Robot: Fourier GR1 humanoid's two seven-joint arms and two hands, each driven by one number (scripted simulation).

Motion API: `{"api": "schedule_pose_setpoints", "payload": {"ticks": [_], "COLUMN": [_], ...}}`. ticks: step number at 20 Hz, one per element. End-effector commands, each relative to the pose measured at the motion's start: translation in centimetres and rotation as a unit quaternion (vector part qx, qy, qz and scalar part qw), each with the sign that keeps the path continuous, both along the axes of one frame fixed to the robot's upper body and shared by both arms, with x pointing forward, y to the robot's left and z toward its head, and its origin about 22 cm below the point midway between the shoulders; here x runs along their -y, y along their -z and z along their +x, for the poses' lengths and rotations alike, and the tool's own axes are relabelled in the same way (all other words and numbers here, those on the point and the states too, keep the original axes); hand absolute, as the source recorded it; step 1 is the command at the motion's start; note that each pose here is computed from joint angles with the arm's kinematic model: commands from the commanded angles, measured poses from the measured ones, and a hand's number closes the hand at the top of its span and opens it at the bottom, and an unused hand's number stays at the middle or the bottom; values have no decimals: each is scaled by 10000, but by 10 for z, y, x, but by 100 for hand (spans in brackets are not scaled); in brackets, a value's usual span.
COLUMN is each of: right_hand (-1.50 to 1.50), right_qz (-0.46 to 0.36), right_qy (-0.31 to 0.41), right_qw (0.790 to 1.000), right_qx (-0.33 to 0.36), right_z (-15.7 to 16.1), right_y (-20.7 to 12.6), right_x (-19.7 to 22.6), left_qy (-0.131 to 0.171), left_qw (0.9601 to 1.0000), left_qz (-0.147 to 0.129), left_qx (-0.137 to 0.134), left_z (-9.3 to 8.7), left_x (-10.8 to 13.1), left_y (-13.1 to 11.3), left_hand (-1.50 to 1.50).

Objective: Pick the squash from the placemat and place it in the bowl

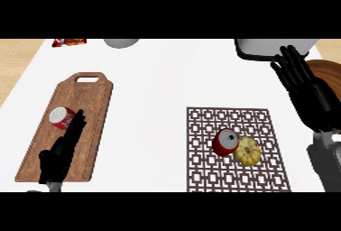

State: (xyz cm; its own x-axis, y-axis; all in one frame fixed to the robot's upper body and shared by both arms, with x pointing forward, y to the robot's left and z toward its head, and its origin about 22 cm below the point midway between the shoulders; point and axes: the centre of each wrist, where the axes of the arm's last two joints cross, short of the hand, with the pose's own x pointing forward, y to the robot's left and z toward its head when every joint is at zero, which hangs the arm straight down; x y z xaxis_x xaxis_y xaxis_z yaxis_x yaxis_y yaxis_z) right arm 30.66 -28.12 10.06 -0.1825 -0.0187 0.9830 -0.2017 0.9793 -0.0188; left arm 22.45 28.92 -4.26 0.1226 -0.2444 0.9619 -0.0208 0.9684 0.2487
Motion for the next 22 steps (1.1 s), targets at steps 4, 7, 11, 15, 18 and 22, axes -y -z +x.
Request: {"api": "schedule_pose_setpoints", "payload": {"ticks": [4, 7, 11, 15, 18, 22], "right_hand": [150, 150, -150, -150, -150, -150], "right_qz": [-2183, -4729, -5075, -5397, -5501, -5657], "right_qy": [-364, 367, 1929, 1588, 1751, 2361], "right_qw": [9669, 8780, 8376, 8233, 8135, 7890], "right_qx": [1272, 638, 600, 750, 701, 403], "right_z": [-10, -9, -33, -84, -121, -157], "right_y": [-66, -77, -57, -25, -18, -37], "right_x": [-23, 30, 37, -10, -34, -49], "left_qy": [-502, -521, -982, -990, -962, -759], "left_qw": [9958, 9963, 9931, 9931, 9931, 9943], "left_qz": [254, 295, 145, 166, 117, 188], "left_qx": [721, 620, 628, 602, 654, 723], "left_z": [32, 28, 31, 34, 41, 41], "left_x": [-22, -25, -40, -44, -47, -29], "left_y": [-57, -47, -60, -77, -81, -99], "left_hand": [0, 0, 0, 0, 0, 0]}}
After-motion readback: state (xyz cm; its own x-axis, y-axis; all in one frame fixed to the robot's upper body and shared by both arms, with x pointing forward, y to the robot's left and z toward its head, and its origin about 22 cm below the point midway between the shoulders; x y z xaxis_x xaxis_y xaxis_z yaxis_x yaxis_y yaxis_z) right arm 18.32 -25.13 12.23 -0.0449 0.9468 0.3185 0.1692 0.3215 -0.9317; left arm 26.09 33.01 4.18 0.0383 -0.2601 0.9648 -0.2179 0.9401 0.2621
